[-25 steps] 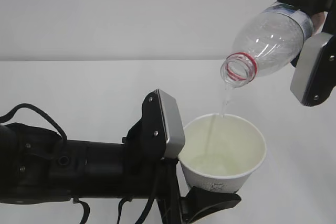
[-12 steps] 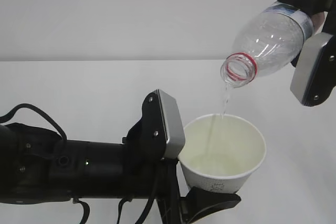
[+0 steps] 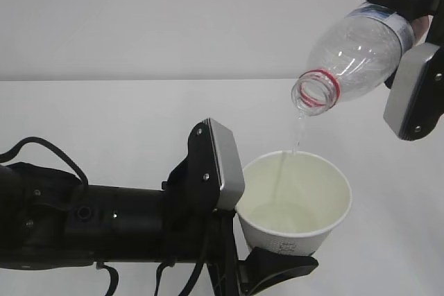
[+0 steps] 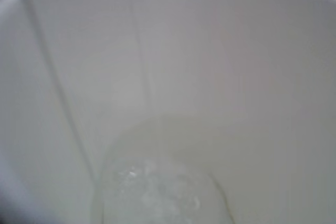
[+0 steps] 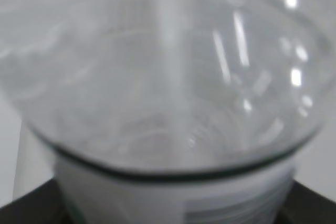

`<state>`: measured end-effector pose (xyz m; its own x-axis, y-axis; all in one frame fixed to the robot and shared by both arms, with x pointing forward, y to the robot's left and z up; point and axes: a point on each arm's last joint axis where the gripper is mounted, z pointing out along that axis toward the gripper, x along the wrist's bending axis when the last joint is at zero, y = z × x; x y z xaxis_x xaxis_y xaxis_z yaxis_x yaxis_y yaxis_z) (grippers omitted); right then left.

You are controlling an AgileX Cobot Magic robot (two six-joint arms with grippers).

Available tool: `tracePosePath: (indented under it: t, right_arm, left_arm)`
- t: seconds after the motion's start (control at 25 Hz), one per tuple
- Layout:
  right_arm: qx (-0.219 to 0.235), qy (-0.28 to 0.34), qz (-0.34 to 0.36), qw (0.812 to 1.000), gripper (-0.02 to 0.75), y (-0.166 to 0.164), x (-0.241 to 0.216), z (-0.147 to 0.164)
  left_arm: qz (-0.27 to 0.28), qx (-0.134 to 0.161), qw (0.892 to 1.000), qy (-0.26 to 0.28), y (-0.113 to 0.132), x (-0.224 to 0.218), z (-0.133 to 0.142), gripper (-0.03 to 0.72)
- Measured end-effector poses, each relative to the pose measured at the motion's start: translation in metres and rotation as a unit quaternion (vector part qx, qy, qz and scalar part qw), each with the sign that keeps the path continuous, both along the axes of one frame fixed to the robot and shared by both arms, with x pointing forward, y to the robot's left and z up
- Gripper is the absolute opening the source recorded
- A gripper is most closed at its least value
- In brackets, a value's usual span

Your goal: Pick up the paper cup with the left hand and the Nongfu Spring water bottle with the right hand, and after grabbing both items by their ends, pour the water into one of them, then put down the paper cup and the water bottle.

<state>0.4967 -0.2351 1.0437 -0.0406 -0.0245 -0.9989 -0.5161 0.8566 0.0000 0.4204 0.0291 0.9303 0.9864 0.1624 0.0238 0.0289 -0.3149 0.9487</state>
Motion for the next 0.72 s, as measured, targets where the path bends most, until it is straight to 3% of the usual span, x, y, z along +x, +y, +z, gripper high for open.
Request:
tracePosePath:
  t: [0.72]
  right_arm:
    - [0.000,-0.001,0.001,1.000,0.449,0.0001,0.0000,0.0002]
  left_arm:
    - [0.000,0.003,1.000,0.002,0.0000,0.0001,-0.0015,0.552]
